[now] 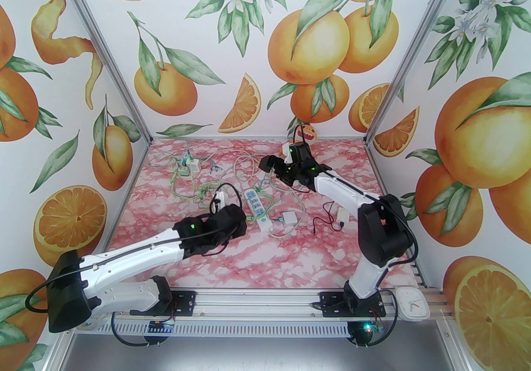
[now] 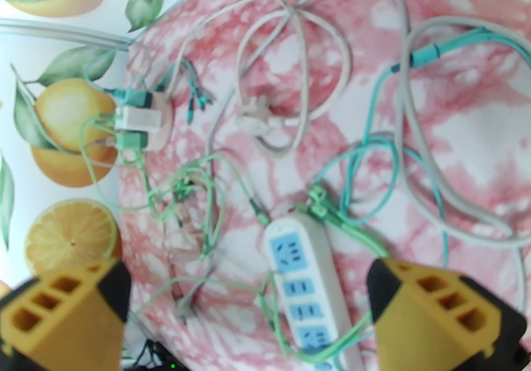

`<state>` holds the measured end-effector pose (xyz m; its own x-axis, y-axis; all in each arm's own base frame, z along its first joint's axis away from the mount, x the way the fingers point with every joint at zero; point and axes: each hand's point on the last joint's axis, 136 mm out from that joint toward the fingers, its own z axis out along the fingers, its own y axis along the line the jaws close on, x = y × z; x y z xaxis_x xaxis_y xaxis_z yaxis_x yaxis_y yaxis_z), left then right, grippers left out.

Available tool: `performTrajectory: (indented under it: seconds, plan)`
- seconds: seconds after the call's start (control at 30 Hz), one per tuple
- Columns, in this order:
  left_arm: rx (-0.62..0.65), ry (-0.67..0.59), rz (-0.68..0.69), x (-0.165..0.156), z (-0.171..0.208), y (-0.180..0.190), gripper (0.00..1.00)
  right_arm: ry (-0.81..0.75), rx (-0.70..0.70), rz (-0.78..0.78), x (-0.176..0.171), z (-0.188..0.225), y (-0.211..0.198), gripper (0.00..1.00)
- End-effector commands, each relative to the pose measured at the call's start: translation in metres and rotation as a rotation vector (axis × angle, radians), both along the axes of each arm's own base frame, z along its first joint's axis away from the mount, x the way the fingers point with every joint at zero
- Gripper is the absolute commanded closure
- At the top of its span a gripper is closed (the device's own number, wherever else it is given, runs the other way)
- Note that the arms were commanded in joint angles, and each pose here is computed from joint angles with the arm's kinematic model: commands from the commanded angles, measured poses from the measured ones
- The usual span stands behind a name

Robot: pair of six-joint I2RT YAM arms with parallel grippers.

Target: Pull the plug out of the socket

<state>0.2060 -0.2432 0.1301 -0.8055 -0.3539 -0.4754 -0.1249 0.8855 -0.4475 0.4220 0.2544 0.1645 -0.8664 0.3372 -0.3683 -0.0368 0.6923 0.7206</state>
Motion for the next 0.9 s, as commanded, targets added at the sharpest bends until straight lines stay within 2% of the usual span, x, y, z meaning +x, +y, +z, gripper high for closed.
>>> performTrajectory:
  seconds: [0.0,0.27,0.4,0.5,0.7,0.87]
  plan:
    - [-0.078,-0.056,0.055,0.000,-0.003,-0.007,0.79,-0.024,-0.006,-0.022,-0.011,0.011,-0.008,0.00]
    - [-0.077,-0.121,0.042,-0.010,-0.035,-0.018,0.77,-0.023,-0.035,0.023,-0.048,0.008,-0.005,0.00]
    - [-0.030,-0.062,0.045,-0.016,-0.058,-0.019,0.77,-0.012,-0.060,0.045,-0.060,0.005,-0.005,0.00]
    - [-0.014,-0.045,0.039,-0.021,-0.067,-0.022,0.72,-0.014,-0.070,0.056,-0.063,0.006,-0.005,0.00]
    - [0.027,-0.030,0.040,-0.031,-0.067,-0.011,0.54,-0.018,-0.083,0.063,-0.063,0.007,-0.002,0.00]
    - [0.072,0.014,0.063,-0.042,-0.065,0.009,0.23,-0.030,-0.087,0.061,-0.061,0.008,-0.001,0.00]
